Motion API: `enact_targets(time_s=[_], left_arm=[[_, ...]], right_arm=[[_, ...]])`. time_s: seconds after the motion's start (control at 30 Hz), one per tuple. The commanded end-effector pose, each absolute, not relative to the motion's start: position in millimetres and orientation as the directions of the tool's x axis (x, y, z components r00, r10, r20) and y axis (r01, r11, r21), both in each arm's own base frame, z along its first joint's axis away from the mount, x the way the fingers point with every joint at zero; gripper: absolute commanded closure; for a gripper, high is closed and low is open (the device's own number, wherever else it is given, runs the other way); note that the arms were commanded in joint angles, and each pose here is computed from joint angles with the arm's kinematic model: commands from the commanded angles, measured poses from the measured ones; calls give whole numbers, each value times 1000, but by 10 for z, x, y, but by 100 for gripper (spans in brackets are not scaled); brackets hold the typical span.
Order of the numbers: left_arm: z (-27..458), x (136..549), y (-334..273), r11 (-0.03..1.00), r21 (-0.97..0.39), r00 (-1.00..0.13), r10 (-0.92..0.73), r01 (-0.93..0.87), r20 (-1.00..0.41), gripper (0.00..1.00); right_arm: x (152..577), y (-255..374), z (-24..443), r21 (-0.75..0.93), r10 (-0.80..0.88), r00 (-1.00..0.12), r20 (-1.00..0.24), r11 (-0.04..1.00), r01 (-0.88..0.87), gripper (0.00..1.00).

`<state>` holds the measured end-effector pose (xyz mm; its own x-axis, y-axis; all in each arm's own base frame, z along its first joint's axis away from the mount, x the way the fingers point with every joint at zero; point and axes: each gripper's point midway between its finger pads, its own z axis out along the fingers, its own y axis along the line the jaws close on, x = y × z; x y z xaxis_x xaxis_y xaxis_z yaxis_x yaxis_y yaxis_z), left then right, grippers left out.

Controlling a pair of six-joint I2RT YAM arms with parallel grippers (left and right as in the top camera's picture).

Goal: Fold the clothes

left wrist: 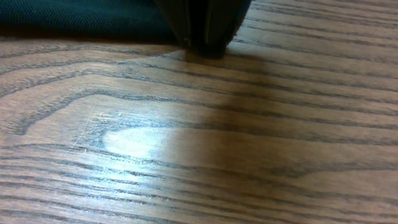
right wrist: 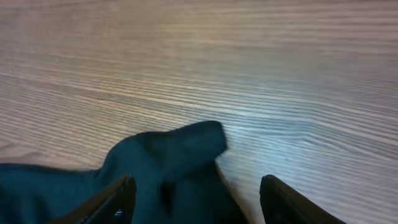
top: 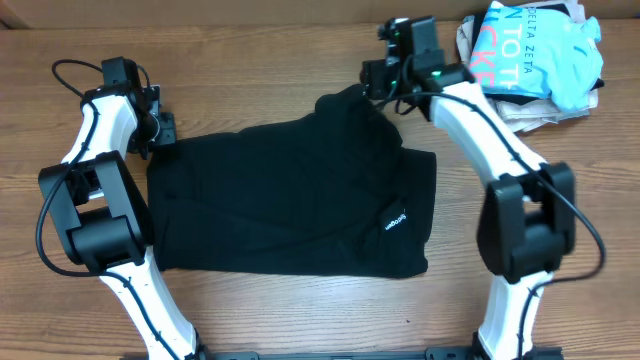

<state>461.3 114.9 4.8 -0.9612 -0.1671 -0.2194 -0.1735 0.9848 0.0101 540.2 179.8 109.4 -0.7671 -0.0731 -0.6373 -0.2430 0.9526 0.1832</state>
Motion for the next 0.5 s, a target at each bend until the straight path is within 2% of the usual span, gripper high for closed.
enact_targets(time_s=[0.0,0.17,0.27,0.47], left_arm=[[-218,4460,1064,981,-13,-972,-193,-193,-130,96],[-220,4445,1061,981,-13,-973,-193,-193,-124,96],[-220,4447,1061,981,-13,-973,-193,-193,-125,96],[-220,4450,1062,981,-13,-973,-193,-193,-126,96]], right_arm=[[5463,1857,829,183,-82,-778,-623,952,-247,33],[5538,1893,518,189,-84,-786,-613,950,-249,33],[5554,2048,402,256,-81,-785,-615,921,-295,33],[5676,2027,244,261,-29,-776,-630,933,-247,34]])
